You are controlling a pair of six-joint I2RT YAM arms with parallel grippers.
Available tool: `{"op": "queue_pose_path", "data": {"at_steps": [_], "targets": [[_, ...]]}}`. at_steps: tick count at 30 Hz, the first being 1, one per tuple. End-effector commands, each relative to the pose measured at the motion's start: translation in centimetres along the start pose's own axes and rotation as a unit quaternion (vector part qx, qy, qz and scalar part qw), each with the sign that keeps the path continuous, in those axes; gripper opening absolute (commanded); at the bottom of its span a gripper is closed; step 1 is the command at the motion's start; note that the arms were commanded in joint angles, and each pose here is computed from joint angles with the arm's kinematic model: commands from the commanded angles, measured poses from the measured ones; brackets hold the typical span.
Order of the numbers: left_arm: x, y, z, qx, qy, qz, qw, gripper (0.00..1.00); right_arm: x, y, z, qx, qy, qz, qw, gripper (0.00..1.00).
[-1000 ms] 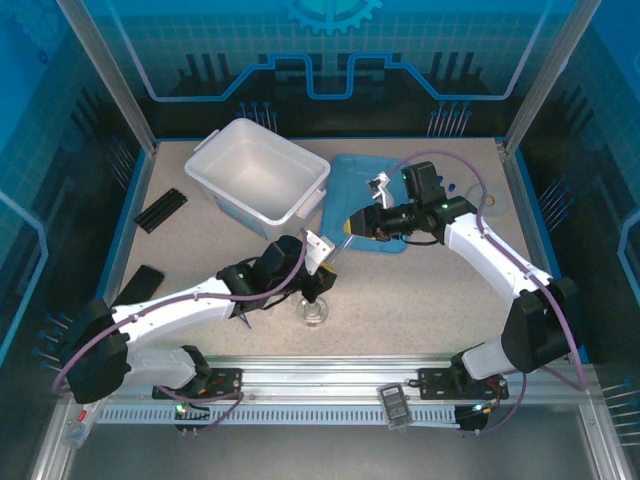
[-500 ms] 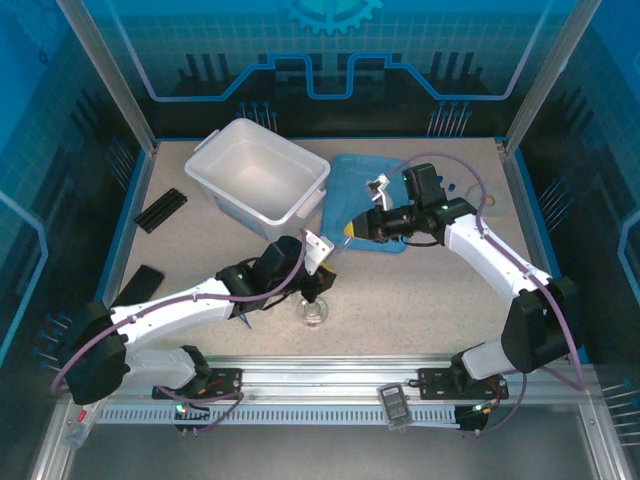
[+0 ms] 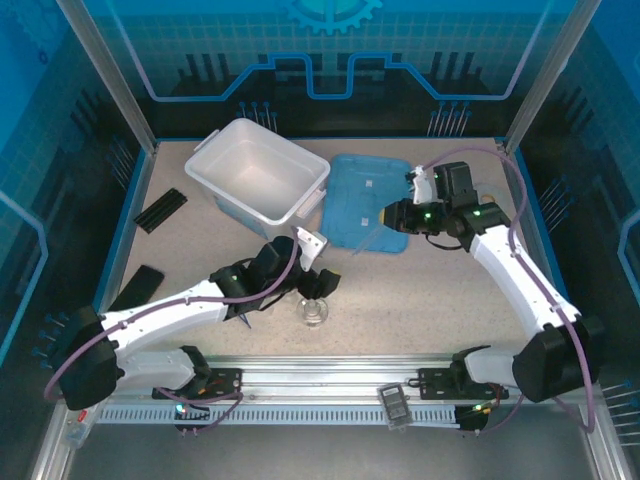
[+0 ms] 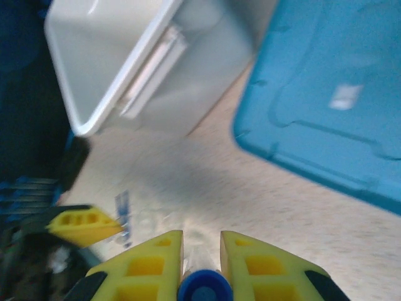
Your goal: Organize the chemistry lab equipment
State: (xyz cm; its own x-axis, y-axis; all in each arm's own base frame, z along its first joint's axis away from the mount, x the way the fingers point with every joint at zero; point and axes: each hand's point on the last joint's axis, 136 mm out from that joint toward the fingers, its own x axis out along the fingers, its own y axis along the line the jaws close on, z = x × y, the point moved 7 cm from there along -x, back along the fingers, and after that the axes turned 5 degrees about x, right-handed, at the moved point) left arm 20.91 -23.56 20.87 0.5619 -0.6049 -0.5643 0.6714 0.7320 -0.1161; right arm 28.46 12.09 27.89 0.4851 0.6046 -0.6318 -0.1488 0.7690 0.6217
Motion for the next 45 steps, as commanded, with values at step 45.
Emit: {"op": "queue_pose_path", "data": {"at_steps": [45], "targets": [[-0.7,3.1,-1.4,-0.078,0.017,0.044,0.996,0.75,-4.5,-15.0,7.3,0.065,-0.265,-0.414,0.868,0.08]]}}
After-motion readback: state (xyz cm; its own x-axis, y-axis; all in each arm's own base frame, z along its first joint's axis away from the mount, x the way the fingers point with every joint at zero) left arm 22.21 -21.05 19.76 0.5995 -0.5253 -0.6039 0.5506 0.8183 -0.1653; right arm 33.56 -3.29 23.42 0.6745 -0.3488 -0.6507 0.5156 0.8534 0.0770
